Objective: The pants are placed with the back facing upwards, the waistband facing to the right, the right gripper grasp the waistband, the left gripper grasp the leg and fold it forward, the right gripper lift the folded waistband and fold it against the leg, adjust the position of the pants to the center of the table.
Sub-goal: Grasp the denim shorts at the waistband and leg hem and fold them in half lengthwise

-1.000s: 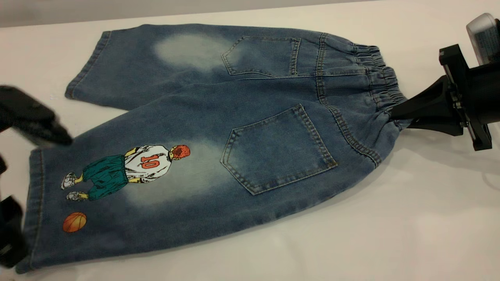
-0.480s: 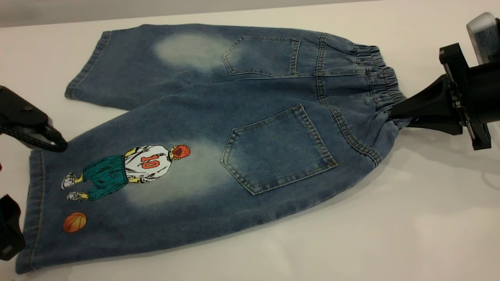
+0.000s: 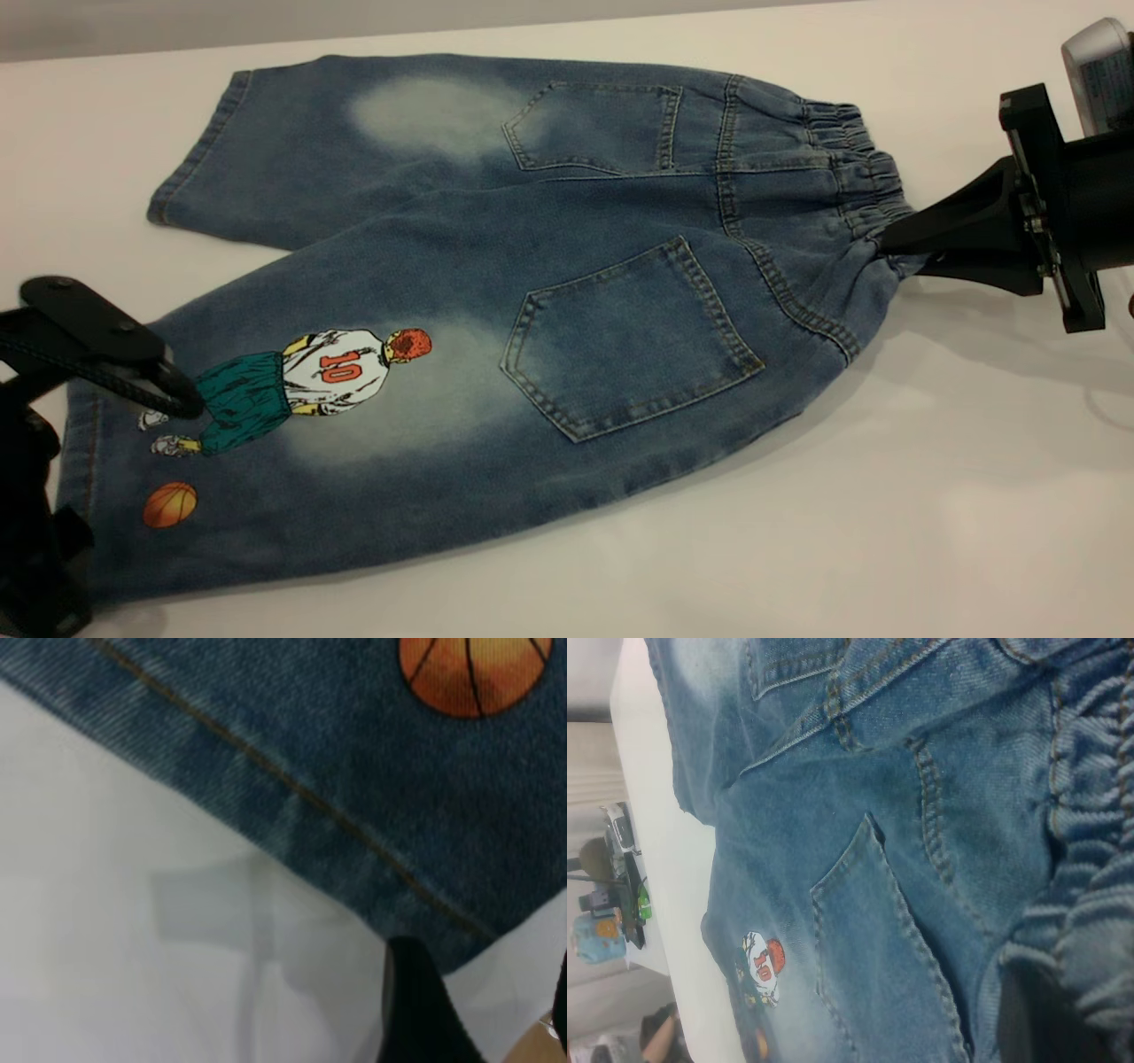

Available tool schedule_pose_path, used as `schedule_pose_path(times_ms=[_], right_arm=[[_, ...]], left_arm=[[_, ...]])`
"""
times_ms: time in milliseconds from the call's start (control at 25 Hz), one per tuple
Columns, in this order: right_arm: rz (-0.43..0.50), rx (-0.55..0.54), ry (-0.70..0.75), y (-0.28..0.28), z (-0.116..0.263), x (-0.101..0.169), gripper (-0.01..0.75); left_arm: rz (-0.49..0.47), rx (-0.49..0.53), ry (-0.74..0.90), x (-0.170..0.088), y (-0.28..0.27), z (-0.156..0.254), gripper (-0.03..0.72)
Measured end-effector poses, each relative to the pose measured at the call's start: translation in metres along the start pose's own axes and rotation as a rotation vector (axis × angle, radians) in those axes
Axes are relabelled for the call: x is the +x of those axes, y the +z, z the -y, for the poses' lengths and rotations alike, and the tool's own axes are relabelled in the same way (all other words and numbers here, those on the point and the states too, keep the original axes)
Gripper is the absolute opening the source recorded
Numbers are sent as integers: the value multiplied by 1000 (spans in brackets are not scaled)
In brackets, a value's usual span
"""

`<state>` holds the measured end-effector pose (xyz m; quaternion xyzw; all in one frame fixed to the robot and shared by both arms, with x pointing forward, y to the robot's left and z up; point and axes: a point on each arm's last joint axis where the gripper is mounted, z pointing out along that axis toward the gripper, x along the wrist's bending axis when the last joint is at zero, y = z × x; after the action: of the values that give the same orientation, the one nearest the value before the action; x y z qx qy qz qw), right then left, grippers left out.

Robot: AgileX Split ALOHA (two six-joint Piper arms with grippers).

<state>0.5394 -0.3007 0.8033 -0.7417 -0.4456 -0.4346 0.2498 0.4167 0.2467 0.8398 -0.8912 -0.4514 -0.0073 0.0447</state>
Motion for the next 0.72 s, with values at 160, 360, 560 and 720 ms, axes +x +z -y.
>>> schedule_pose_path(times_ms=[160, 360, 560, 720], right_arm=[[1, 0, 0, 0, 0, 0, 37], [1, 1, -6, 0, 0, 0, 37], [2, 1, -8, 0, 0, 0, 38], [2, 2, -8, 0, 0, 0, 38]], left_arm=[[4, 7, -9, 0, 2, 0, 353], [2, -4, -9, 0, 2, -2, 353], [-10, -32, -2, 1, 2, -5, 353], [-21, -70, 23, 2, 1, -8, 353]])
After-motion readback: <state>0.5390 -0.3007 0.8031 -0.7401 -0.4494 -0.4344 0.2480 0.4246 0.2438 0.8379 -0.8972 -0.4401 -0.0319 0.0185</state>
